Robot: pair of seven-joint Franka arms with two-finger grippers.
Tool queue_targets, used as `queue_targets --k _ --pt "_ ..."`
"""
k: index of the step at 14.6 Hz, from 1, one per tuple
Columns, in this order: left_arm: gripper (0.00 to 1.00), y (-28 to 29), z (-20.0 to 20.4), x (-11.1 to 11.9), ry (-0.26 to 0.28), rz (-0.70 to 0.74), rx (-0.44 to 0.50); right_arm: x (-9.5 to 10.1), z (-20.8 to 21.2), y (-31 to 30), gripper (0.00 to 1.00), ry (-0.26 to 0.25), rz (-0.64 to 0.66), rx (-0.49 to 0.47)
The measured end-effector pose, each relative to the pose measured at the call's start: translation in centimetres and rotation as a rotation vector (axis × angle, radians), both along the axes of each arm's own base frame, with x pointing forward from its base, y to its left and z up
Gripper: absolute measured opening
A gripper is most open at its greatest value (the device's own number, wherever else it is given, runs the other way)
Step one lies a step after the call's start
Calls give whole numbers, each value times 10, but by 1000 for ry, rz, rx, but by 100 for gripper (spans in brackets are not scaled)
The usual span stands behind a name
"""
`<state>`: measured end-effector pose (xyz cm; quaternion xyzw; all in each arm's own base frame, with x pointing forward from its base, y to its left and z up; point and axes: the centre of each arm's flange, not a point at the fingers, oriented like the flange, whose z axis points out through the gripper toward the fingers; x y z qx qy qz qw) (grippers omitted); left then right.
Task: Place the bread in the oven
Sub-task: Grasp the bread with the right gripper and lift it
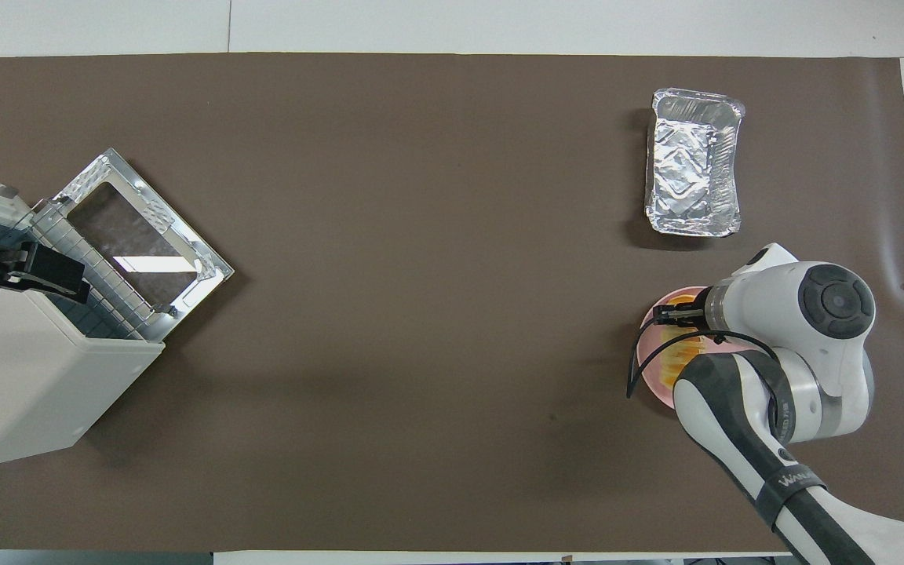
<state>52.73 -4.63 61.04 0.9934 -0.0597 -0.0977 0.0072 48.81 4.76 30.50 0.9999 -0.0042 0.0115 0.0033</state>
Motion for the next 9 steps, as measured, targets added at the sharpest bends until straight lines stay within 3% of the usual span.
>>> queue_targets --k 3,6,9 --pt "100 0 0 0 0 0 0 0 0 -1 27 -1 -3 0" --pt "100 0 0 0 0 0 0 0 1 -1 18 3 -3 0" --pt "100 0 0 0 0 0 0 4 8 -1 9 40 -4 -5"
